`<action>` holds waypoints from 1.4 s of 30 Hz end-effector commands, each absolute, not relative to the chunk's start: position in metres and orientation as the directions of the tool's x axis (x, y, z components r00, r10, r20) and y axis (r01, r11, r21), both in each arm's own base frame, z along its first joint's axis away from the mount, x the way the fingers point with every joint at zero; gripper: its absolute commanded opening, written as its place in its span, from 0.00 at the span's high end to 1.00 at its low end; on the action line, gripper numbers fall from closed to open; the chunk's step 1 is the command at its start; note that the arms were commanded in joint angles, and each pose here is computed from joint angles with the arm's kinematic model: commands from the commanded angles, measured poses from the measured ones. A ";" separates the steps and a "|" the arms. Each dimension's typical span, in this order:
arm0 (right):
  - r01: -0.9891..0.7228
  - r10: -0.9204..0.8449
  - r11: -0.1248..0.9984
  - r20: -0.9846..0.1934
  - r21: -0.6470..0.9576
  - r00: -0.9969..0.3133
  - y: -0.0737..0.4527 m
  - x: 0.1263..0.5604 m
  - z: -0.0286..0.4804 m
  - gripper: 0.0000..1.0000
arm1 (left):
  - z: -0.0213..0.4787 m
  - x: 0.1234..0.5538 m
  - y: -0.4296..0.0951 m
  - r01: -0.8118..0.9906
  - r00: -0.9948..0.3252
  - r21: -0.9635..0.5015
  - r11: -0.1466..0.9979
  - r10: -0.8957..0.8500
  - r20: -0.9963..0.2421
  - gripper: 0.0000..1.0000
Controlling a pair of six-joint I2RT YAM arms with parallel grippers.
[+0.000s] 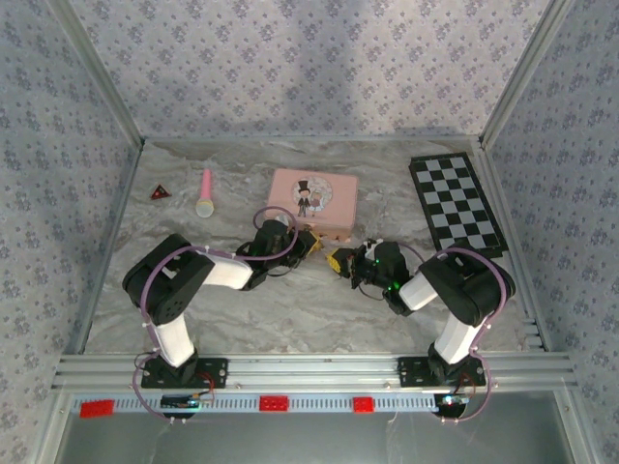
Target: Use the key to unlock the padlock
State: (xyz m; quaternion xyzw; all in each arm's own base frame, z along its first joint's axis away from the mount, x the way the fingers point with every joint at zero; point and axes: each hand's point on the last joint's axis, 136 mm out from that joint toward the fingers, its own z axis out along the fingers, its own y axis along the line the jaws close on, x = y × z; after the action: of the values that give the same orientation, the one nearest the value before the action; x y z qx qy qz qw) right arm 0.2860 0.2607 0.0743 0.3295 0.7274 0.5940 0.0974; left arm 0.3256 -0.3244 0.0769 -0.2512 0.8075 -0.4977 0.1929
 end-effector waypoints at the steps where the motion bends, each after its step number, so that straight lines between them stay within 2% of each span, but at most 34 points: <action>1: 0.355 0.591 0.080 0.242 0.932 -0.769 0.264 0.289 0.076 1.00 | 0.109 0.332 -0.337 -0.124 -0.810 -0.947 0.298 -0.582 -0.077 1.00; 42: 0.344 0.613 0.048 0.244 0.938 -0.751 0.260 0.301 0.080 1.00 | 0.108 0.333 -0.334 -0.130 -0.809 -0.947 0.295 -0.584 -0.070 1.00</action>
State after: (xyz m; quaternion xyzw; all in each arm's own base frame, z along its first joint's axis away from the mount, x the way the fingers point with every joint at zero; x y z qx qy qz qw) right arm 0.2916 0.2592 0.0714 0.3349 0.7263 0.5919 0.0996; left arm 0.3257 -0.3242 0.0774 -0.2530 0.8062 -0.5006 0.1881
